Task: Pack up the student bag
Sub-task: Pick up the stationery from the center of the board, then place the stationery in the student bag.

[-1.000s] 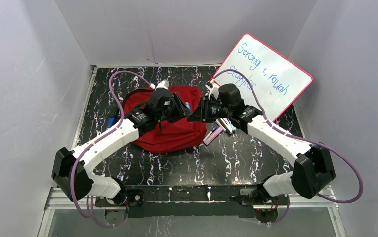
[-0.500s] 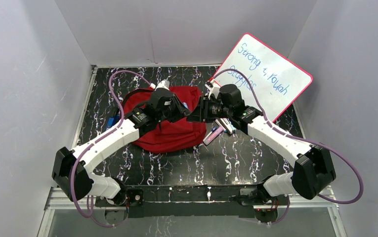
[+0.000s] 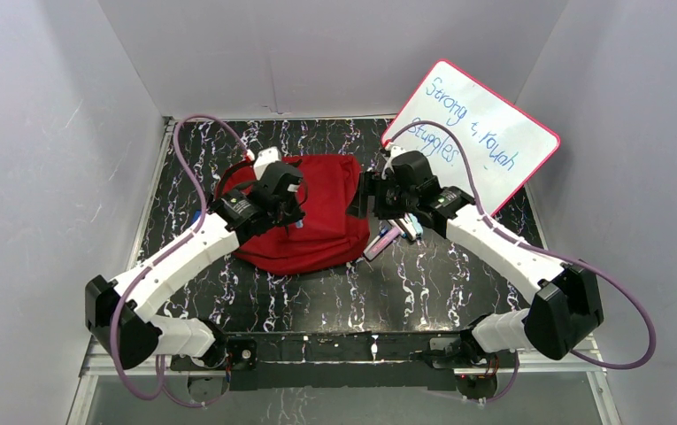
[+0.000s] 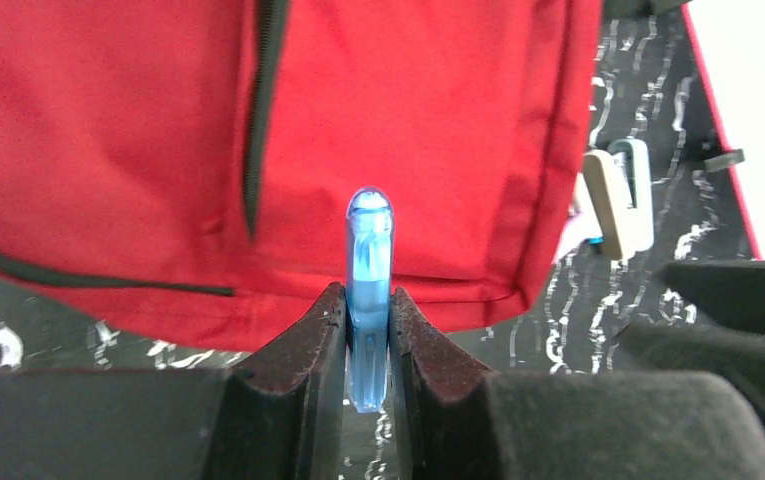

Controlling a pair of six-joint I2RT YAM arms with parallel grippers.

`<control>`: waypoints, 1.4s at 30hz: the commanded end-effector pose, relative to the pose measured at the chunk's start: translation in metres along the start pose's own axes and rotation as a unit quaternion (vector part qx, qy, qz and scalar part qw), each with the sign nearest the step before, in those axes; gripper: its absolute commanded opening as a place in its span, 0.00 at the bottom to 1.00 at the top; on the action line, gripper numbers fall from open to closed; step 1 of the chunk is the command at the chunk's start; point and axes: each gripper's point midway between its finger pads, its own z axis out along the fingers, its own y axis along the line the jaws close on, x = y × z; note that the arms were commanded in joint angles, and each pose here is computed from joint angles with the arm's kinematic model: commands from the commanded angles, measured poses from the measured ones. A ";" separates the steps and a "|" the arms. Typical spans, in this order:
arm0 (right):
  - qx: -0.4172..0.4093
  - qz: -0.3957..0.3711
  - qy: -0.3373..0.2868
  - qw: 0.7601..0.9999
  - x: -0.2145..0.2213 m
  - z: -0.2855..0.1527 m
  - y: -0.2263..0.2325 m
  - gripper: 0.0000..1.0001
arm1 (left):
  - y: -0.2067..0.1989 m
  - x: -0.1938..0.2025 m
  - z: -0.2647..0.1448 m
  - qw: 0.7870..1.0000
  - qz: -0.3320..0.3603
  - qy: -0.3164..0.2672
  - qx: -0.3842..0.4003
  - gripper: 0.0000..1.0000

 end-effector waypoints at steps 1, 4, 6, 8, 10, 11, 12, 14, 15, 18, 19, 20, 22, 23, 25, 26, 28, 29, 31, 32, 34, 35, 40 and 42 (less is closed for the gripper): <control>0.149 -0.051 -0.024 0.987 -0.019 -0.016 -0.049 0.93 | 0.044 -0.016 -0.027 0.997 0.023 -0.039 -0.068 0.00; 0.175 -0.084 -0.025 0.981 -0.022 -0.020 -0.060 0.99 | 0.059 -0.012 -0.027 0.996 0.015 -0.027 -0.088 0.00; 0.181 -0.097 -0.021 0.979 -0.020 -0.020 -0.064 0.99 | 0.069 -0.012 -0.022 0.996 -0.003 -0.003 -0.086 0.00; 0.190 -0.104 0.000 0.976 -0.015 -0.021 -0.068 0.99 | 0.083 -0.019 -0.014 0.997 -0.038 0.018 -0.072 0.00; 0.181 -0.107 0.012 0.978 -0.016 -0.020 -0.063 0.99 | 0.099 -0.030 -0.008 0.996 -0.064 0.024 -0.059 0.00; 0.169 -0.107 0.009 0.980 -0.017 -0.018 -0.058 0.99 | 0.106 -0.038 -0.007 0.995 -0.077 0.023 -0.057 0.00; 0.162 -0.102 0.003 0.982 -0.020 -0.016 -0.054 0.99 | 0.113 -0.043 -0.007 0.994 -0.086 0.022 -0.056 0.00; 0.153 -0.084 0.003 0.985 -0.025 -0.011 -0.047 0.99 | 0.124 -0.054 -0.006 0.993 -0.100 0.022 -0.058 0.00; 0.152 -0.078 0.010 0.985 -0.026 -0.007 -0.044 0.99 | 0.127 -0.056 -0.006 0.993 -0.103 0.024 -0.056 0.00; 0.168 -0.076 0.025 0.983 -0.029 0.010 -0.032 0.99 | 0.131 -0.060 -0.007 0.993 -0.107 0.026 -0.048 0.00; 0.177 -0.083 0.026 0.980 -0.028 0.018 -0.027 0.99 | 0.132 -0.060 -0.008 0.993 -0.107 0.025 -0.046 0.00; 0.178 -0.088 0.023 0.980 -0.030 0.024 -0.018 0.99 | 0.132 -0.060 -0.009 0.993 -0.106 0.024 -0.045 0.00; 0.175 -0.098 0.018 0.979 -0.033 0.039 -0.001 0.99 | 0.133 -0.059 -0.013 0.994 -0.103 0.019 -0.043 0.00; 0.173 -0.102 0.021 0.979 -0.034 0.048 0.006 0.99 | 0.134 -0.058 -0.015 0.994 -0.102 0.018 -0.043 0.00; 0.172 -0.110 0.028 0.978 -0.036 0.067 0.017 0.99 | 0.135 -0.055 -0.019 0.994 -0.101 0.016 -0.042 0.00; 0.179 -0.115 0.030 0.977 -0.036 0.078 0.019 0.99 | 0.136 -0.053 -0.020 0.994 -0.102 0.017 -0.043 0.00; 0.185 -0.132 0.018 0.974 -0.046 0.095 0.032 0.99 | 0.132 -0.046 -0.022 0.994 -0.103 0.025 -0.027 0.00; 0.193 -0.140 0.019 0.971 -0.046 0.105 0.034 0.99 | 0.133 -0.044 -0.024 0.994 -0.104 0.025 -0.026 0.00; 0.206 -0.158 0.015 0.966 -0.048 0.121 0.042 0.99 | 0.135 -0.040 -0.026 0.994 -0.104 0.027 -0.028 0.00; 0.214 -0.166 0.014 0.962 -0.048 0.127 0.043 0.99 | 0.135 -0.039 -0.027 0.994 -0.104 0.027 -0.028 0.00; 0.227 -0.178 0.018 0.957 -0.046 0.140 0.043 0.99 | 0.136 -0.036 -0.029 0.994 -0.103 0.030 -0.028 0.00; 0.230 -0.182 0.021 0.956 -0.046 0.145 0.042 0.99 | 0.136 -0.035 -0.030 0.994 -0.102 0.029 -0.027 0.00; 0.235 -0.187 0.029 0.953 -0.039 0.160 0.037 0.99 | 0.135 -0.032 -0.032 0.994 -0.104 0.030 -0.022 0.00; 0.232 -0.189 0.031 0.954 -0.037 0.163 0.037 0.99 | 0.134 -0.031 -0.032 0.994 -0.106 0.032 -0.020 0.00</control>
